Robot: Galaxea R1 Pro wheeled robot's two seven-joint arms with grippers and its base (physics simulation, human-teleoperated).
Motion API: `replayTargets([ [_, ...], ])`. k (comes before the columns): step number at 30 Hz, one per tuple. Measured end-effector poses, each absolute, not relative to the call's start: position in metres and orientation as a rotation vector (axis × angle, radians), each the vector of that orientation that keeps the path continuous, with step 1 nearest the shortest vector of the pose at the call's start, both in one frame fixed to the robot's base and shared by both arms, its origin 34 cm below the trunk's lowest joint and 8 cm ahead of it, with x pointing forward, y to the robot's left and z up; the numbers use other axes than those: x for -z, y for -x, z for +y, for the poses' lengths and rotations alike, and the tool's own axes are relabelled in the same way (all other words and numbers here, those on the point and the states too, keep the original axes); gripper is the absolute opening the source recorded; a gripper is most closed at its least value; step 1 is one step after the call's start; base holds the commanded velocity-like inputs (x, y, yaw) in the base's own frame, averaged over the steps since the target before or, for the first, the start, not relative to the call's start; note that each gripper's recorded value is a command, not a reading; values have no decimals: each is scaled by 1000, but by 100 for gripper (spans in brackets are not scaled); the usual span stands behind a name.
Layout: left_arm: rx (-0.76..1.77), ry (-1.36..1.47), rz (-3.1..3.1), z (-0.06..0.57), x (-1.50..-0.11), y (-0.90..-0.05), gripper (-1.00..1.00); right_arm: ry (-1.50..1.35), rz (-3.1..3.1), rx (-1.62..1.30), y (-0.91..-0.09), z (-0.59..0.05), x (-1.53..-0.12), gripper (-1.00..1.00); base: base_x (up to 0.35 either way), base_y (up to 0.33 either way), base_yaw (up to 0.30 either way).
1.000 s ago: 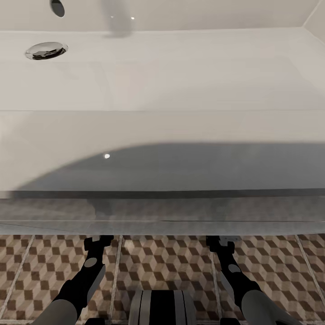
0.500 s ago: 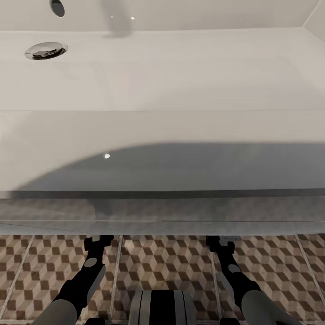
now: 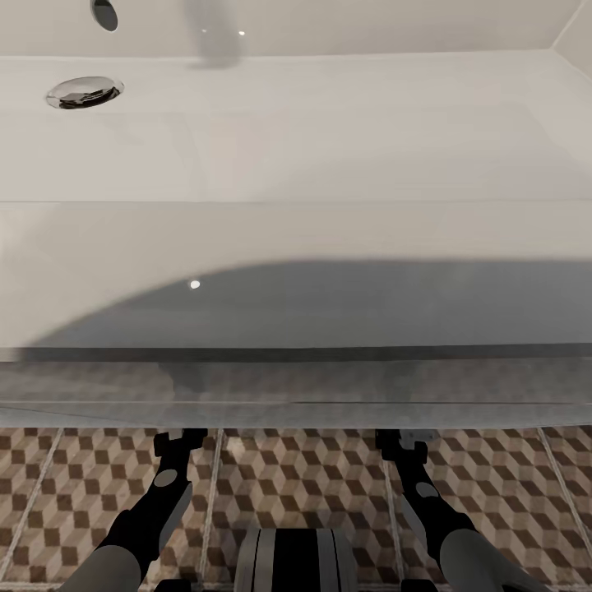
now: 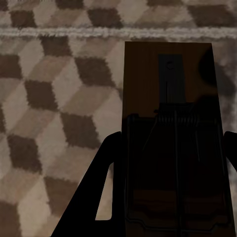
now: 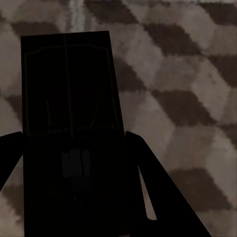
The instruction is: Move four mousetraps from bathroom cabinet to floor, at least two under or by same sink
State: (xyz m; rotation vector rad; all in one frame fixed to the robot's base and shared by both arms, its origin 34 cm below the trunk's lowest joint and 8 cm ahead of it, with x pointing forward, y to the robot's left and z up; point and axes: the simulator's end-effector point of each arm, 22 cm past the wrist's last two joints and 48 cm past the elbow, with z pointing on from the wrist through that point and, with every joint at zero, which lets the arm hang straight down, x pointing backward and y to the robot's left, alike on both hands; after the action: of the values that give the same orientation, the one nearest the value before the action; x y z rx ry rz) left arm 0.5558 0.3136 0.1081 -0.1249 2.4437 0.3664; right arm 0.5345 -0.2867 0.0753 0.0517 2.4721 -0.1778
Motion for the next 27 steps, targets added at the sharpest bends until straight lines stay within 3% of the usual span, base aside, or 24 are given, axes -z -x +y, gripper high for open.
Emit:
replayTargets([
  [27,-390,102,2536,321,-96,-539,-100,-47,2460,185,-537,-288,-77,-100,0,0,0],
])
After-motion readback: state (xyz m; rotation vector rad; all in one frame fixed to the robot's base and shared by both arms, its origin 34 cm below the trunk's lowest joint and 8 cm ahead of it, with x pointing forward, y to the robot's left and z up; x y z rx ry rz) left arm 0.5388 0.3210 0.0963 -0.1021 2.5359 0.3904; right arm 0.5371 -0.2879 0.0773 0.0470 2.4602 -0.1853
